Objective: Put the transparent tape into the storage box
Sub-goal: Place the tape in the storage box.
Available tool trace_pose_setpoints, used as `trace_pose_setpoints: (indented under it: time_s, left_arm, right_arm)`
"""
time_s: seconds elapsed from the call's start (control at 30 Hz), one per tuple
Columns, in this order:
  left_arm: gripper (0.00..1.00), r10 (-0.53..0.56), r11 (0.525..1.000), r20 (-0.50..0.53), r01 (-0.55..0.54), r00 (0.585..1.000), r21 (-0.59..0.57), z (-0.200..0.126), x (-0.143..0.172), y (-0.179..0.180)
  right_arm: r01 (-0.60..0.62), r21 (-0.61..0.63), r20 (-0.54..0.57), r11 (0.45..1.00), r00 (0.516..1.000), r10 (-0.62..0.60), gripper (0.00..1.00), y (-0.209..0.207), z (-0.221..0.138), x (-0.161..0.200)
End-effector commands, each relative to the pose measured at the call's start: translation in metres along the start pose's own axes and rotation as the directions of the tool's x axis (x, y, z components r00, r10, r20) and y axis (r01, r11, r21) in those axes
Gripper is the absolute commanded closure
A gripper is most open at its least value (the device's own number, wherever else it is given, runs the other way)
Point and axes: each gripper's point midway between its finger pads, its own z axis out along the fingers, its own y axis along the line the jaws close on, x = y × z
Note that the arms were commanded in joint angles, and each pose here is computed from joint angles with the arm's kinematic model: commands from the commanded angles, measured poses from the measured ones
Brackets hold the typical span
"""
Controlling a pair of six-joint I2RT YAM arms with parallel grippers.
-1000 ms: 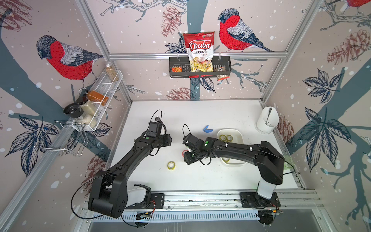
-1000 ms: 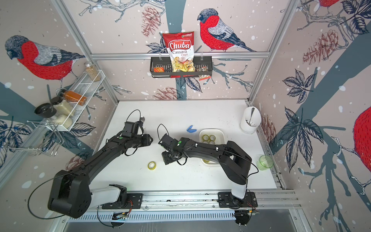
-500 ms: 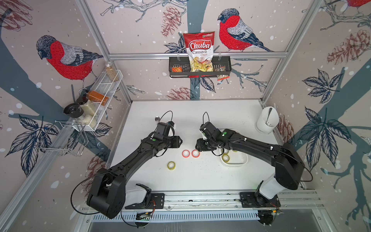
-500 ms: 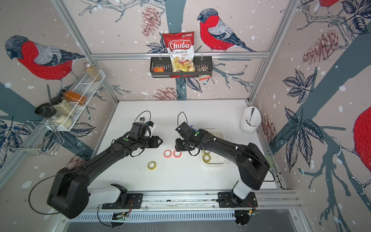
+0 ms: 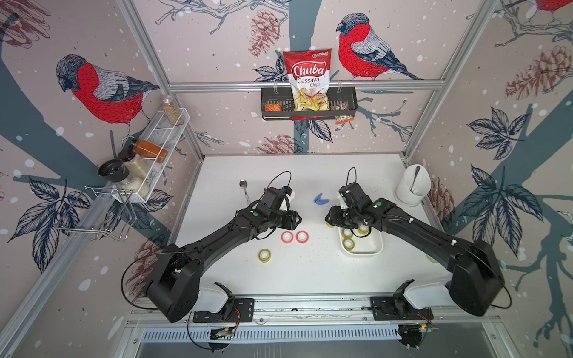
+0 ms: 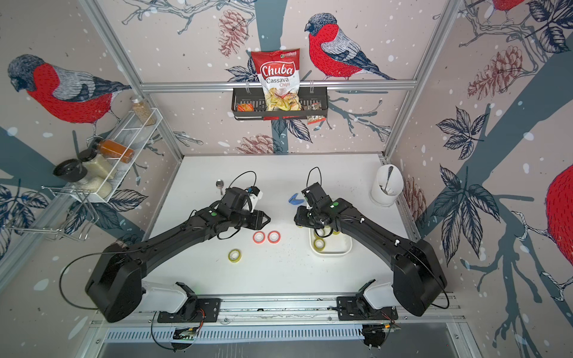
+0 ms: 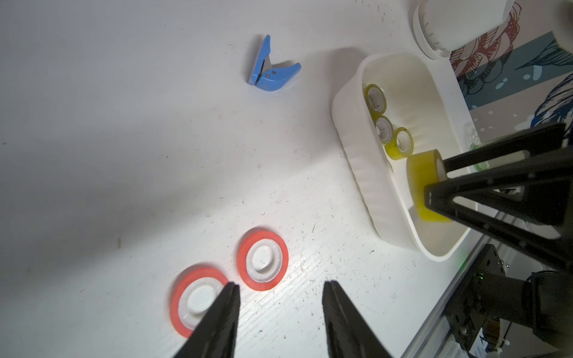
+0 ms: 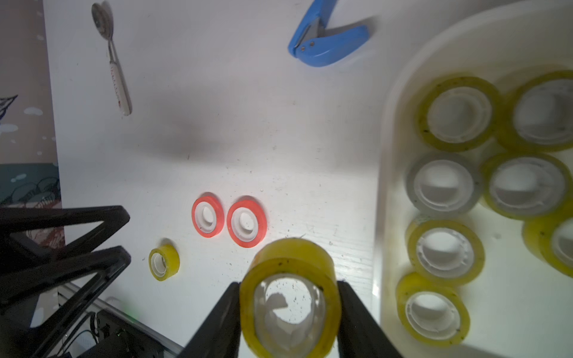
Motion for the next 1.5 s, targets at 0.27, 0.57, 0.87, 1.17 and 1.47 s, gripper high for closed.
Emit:
trace_pose_setpoints:
  time_s: [0.27, 0.57, 0.87, 1.17, 1.47]
  left_arm:
    - [0.52, 0.04, 0.998, 0.023, -0.041, 0.999, 0.057, 0.018, -0.015, -0.029]
    - [0.52, 0.092, 0.989, 0.029, -0.095, 0.995, 0.113, 0.024, -0.015, -0.049]
    - [0.53, 0.084, 0.989, 0.022, -0.086, 0.996, 0.121, 0.03, -0.012, -0.052]
    - [0.52, 0.079, 0.989, 0.025, -0.082, 0.997, 0.121, 0.033, -0.013, -0.053]
    - [0.52, 0.076, 0.989, 0.025, -0.078, 0.997, 0.128, 0.034, -0.013, -0.054]
  right_arm:
    - [-0.201, 0.096, 0.069, 0.975, 0.978, 0.195, 0.52, -0.083, -0.022, 0.01]
    - [-0.265, 0.17, 0.047, 0.949, 0.964, 0.261, 0.52, -0.129, -0.014, 0.022]
    - [-0.262, 0.198, 0.001, 0.944, 0.964, 0.267, 0.52, -0.142, 0.004, 0.032]
    - [-0.247, 0.216, -0.028, 0.945, 0.965, 0.259, 0.52, -0.147, 0.018, 0.032]
    - [-0.234, 0.223, -0.055, 0.946, 0.966, 0.252, 0.52, -0.149, 0.028, 0.033]
